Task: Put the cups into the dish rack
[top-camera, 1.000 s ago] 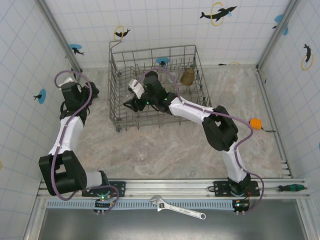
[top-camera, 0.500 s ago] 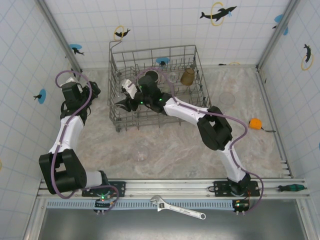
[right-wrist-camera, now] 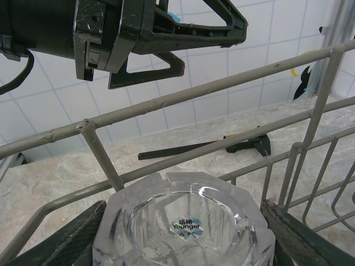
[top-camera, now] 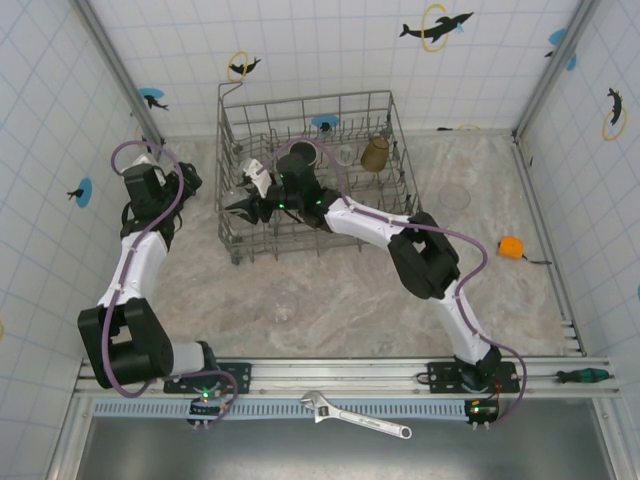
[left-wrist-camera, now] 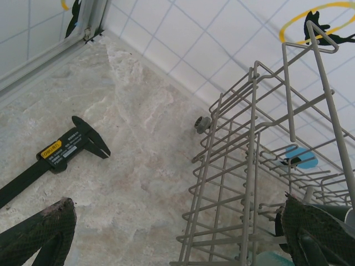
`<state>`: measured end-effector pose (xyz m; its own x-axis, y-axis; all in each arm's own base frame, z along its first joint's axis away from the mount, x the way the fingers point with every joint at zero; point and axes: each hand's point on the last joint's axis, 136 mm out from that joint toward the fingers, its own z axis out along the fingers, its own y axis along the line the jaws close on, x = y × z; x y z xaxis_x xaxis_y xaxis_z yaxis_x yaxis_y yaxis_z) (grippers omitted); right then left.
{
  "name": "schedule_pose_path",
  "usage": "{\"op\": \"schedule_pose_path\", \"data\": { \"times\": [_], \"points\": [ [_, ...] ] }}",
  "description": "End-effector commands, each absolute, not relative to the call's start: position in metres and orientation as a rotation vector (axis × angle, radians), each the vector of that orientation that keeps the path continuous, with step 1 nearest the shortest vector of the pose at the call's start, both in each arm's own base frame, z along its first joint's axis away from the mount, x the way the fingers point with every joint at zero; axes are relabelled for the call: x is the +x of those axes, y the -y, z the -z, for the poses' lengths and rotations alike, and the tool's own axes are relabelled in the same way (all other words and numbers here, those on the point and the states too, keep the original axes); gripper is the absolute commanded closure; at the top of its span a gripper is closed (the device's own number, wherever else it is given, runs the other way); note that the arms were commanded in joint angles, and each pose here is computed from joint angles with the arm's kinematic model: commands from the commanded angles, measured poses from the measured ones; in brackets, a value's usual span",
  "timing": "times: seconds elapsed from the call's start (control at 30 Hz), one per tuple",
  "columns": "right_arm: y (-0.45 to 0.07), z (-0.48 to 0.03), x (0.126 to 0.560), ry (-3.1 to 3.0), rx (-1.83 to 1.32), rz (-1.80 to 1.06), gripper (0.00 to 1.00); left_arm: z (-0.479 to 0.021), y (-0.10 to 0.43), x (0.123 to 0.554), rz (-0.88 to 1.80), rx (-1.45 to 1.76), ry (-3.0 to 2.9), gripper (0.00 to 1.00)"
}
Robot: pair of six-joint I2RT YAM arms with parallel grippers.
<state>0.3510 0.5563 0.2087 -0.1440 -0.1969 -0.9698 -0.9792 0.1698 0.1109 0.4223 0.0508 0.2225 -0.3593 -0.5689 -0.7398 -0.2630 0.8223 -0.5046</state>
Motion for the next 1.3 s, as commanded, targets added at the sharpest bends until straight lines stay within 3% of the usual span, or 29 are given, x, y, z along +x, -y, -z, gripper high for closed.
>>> {"op": "schedule_pose_path", "data": {
  "times": [0.0,0.67,1.07,1.27],
  "points": [
    [-0.567,-0.193,0.337,-1.502,-1.203,-1.158,0.6,-0.217,-0.051,0.423,0.381,-0.631,-1.961,0.03],
    [-0.553,-0.165,0.338,-1.572,-1.128,-1.344,0.62,-0.217,-0.05,0.423,0.394,-0.628,-1.961,0.03],
    [-0.556,-0.13,0.356,-1.707,-1.246,-0.992,0.67,-0.218,-0.049,0.423,0.396,-0.624,-1.959,0.03],
    [-0.549,-0.171,0.363,-1.685,-1.123,-1.108,0.7,-0.216,-0.049,0.423,0.406,-0.625,-1.962,0.03]
  ]
}}
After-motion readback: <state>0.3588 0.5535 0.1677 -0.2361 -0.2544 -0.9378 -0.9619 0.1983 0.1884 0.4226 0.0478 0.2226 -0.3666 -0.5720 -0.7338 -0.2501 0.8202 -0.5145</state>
